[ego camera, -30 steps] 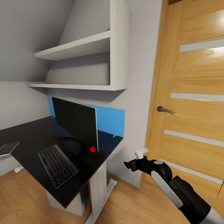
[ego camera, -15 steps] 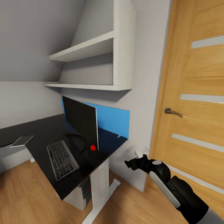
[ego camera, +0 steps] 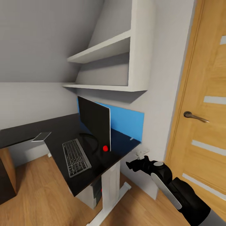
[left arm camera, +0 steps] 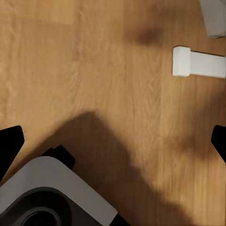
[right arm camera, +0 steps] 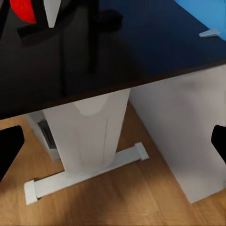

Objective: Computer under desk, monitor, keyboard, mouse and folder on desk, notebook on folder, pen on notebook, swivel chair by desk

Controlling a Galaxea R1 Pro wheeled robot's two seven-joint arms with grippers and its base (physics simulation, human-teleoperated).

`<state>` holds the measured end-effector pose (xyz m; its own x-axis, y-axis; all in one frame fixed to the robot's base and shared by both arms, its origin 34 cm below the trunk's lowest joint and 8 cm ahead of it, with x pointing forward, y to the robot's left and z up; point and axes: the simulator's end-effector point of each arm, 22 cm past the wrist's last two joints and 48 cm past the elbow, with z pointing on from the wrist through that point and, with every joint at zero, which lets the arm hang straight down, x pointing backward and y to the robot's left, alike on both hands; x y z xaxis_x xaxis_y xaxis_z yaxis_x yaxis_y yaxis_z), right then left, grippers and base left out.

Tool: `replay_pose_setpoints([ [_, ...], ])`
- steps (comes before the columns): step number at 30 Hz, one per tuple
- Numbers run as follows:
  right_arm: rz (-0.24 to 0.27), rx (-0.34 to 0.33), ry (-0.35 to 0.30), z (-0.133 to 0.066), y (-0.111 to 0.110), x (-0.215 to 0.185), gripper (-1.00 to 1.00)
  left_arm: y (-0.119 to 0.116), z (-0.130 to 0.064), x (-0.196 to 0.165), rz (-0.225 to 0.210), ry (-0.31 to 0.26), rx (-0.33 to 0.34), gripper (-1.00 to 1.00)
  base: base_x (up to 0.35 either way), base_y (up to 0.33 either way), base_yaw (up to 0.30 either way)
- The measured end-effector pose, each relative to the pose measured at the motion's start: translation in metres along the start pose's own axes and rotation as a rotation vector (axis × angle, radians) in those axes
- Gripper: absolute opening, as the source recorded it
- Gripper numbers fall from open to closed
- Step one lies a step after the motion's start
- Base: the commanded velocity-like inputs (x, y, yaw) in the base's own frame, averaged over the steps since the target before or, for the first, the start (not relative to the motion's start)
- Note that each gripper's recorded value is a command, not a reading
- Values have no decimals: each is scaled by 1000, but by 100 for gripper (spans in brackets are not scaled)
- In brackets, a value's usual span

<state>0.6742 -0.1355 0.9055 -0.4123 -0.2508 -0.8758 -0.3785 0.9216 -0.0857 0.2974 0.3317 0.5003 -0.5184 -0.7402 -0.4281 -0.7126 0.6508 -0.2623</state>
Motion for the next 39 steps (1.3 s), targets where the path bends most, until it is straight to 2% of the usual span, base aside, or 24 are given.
replay_pose_setpoints([
  [27,4,2,38,11,4,15,100,2,0,-1,-3,-3,-7,100,179,-282,279],
  [36,1,-7,23,12,7,13,100,4,0,1,-7,1,-10,100,135,-318,277],
  [39,-48,-13,4,13,16,14,100,8,1,0,-6,2,-16,100,223,-263,219],
])
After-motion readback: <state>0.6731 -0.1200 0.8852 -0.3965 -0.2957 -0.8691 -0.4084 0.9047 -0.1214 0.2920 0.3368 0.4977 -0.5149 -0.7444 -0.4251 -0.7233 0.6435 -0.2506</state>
